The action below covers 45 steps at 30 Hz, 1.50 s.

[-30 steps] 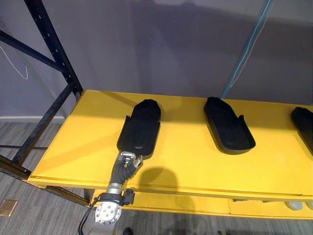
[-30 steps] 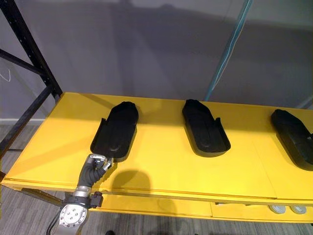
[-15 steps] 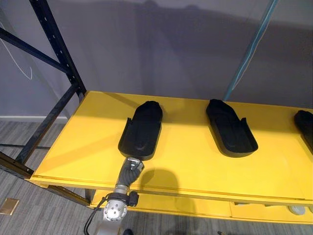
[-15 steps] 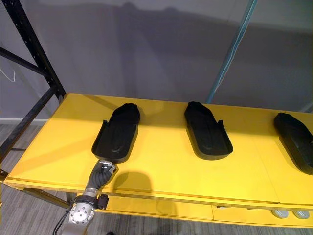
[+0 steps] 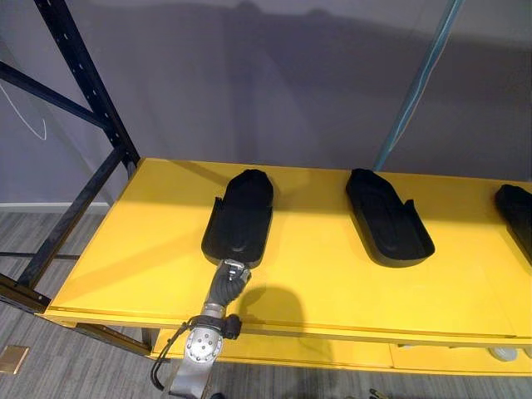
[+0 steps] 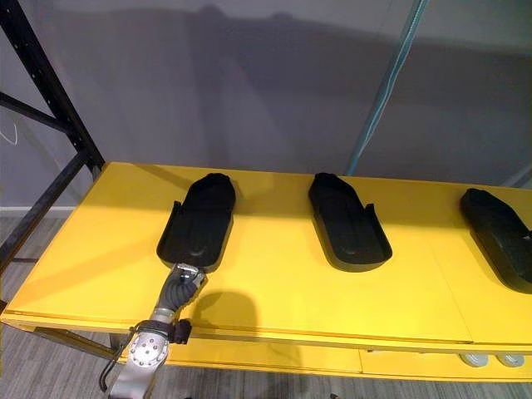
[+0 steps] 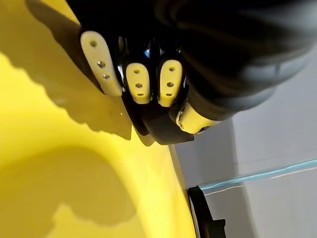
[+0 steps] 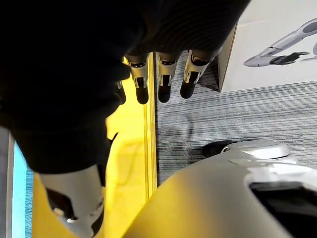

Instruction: Walk over and take plastic housings, then place them on the shelf

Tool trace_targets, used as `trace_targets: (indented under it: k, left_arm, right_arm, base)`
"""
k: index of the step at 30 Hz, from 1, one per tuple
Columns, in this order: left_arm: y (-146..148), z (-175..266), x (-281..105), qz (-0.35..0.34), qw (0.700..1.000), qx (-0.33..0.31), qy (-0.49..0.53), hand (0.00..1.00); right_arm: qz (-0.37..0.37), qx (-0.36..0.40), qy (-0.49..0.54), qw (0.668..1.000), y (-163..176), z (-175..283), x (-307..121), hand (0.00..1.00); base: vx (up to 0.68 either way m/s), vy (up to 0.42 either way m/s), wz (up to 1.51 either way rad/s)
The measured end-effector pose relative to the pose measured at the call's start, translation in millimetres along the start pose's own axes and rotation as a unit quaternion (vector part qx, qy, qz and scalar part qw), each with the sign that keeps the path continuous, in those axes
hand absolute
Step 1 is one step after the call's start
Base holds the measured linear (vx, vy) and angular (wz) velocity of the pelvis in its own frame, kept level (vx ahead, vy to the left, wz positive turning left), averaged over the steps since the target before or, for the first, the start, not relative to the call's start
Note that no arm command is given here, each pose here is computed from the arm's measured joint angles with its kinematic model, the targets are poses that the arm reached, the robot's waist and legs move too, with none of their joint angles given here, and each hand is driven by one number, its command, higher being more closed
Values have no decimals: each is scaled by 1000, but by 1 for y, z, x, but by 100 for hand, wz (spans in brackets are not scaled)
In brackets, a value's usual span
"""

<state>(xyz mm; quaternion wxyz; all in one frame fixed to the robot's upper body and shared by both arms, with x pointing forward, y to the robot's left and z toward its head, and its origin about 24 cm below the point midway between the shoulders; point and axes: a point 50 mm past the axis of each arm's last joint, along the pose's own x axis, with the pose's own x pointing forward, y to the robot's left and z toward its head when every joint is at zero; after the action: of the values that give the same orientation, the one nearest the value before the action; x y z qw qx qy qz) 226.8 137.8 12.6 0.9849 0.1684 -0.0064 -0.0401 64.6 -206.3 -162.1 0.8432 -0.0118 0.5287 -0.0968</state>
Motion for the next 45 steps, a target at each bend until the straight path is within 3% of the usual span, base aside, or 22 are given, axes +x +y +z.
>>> trace_targets:
  k: [26,31,36,40,45]
  left_arm:
    - [11,6,9,31,999,-7,-4,100]
    - [58,69,-8,125,978,-82,-147,100]
    - [117,92,-33,281,929,-76,-228,100]
    - [153,62,-64,427,886,-73,-166,100]
    - [167,7,-99,483,873,-63,-20,100]
  right_arm:
    - [-2,-6,-6,1000,0,5,1,0]
    - [-3,-7,4,1000,-2,0,1,0]
    - [-6,1,14,1000,-4,-5,0,0]
    - [-11,12,19,1000,-5,-9,-1,0]
    - [-7,10,9,1000,-2,-8,-3,0]
  base:
    - [-1,1,2]
    - [11,-8,19]
    - [-36,-3,15]
    - [-92,5,19]
    - [-65,14,6]
